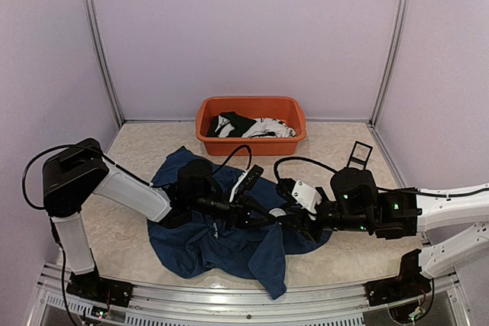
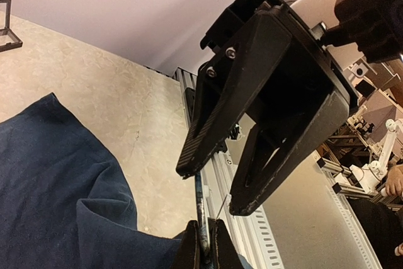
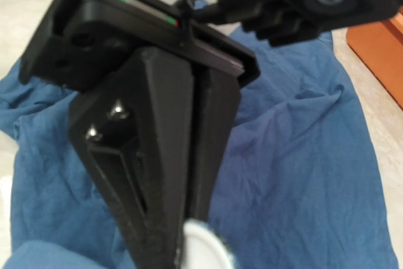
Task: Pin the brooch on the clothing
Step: Pin the brooch onto the flattened clothing.
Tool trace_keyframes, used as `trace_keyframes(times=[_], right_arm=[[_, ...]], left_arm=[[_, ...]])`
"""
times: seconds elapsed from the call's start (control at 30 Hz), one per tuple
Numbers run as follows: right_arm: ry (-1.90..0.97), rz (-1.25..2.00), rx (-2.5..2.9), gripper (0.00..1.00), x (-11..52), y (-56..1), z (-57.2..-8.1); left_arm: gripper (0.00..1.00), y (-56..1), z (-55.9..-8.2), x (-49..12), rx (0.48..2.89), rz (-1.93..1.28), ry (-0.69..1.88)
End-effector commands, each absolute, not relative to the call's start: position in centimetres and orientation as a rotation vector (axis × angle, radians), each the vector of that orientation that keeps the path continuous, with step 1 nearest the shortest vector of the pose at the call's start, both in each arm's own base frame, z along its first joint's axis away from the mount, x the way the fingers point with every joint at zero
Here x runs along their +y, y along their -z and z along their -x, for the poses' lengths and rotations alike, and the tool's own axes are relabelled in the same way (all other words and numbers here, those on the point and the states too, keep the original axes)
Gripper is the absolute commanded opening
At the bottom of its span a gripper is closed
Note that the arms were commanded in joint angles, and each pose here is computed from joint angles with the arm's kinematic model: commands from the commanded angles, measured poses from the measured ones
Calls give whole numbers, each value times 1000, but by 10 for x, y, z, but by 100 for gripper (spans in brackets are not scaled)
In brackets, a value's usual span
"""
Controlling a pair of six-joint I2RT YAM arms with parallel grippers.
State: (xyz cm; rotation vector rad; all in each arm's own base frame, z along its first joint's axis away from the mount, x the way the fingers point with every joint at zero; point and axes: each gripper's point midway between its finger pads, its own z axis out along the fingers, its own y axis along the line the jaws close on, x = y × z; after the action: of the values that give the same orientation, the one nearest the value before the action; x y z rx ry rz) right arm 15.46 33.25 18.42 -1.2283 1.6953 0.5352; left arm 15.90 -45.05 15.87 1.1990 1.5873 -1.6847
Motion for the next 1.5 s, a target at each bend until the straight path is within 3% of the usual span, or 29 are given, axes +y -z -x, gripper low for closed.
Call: trace_keyframes(times=[0.0,0.5,0.97,1.47], right_arm=[[-572,1236,1678,31,332,-194,-147],[-513,1235,1720,24,332,-181,-155],[-481,1224,1743,23,331,-176,-160],[-500,1230,1758,13,336,-174,-158]], left_arm=[[0,-164,-158,-454,1548,-1206,1701],[0,-163,-158,-455,1547,-1206,1708],[0,-165,-157,-455,1537,-1210,1716],[0,-166,-157,-455,1534,-1206,1705]])
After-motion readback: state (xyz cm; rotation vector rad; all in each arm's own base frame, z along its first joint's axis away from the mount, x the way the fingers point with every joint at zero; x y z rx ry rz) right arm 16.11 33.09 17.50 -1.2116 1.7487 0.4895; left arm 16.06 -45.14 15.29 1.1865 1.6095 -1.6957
